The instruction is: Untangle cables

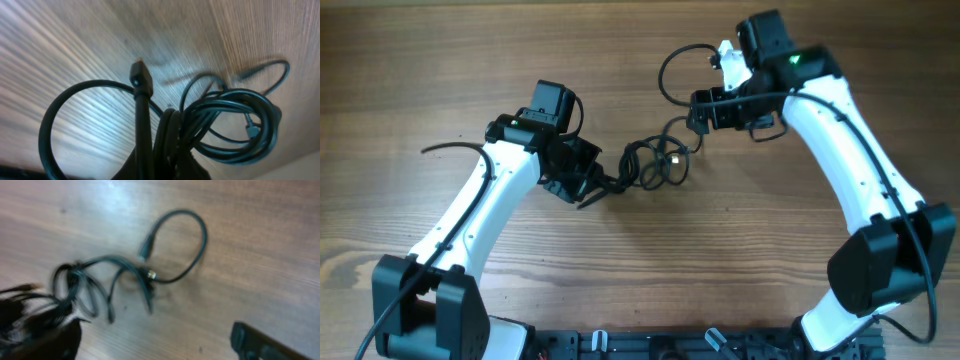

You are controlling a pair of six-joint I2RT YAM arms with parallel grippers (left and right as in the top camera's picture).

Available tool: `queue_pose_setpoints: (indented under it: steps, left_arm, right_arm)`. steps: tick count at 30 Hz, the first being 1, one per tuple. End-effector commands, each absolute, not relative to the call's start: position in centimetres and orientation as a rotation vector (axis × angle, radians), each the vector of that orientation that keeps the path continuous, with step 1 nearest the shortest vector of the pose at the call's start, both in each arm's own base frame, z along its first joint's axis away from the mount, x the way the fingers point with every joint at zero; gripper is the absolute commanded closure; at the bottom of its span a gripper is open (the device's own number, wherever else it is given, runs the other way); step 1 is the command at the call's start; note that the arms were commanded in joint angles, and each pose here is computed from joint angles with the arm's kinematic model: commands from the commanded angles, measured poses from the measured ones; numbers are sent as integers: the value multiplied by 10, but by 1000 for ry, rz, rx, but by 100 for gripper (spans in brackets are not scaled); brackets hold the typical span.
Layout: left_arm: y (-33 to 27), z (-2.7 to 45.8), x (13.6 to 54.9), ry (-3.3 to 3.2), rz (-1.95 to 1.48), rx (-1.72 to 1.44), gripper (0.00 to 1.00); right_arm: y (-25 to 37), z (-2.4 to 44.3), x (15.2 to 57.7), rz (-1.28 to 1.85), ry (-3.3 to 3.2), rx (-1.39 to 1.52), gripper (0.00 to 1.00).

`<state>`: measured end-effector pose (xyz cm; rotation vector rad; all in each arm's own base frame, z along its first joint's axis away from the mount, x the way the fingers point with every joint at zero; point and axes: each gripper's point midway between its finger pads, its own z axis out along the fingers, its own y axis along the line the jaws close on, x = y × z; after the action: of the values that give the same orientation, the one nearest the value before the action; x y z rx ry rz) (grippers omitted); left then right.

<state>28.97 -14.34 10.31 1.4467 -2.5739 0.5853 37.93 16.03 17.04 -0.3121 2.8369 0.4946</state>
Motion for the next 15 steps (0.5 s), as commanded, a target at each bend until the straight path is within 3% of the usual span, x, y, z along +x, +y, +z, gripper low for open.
queue_pose_setpoints:
  steps: [1,5,9,15]
  left_arm:
    - [-164,117,287,-2254,670,1656,96]
    - [-168,125,309,-2015,757,1870,92]
    - [-163,141,347,-1874,946,1982,96]
    - [-136,150,365,-1688,1020,2075,96]
  right_arm:
    - [192,243,383,709,2645,-429,0]
    - [229,247,360,847,2624,-550,1]
    - [266,230,334,878,2639,-687,2]
    - [307,204,323,941,2617,-695,7]
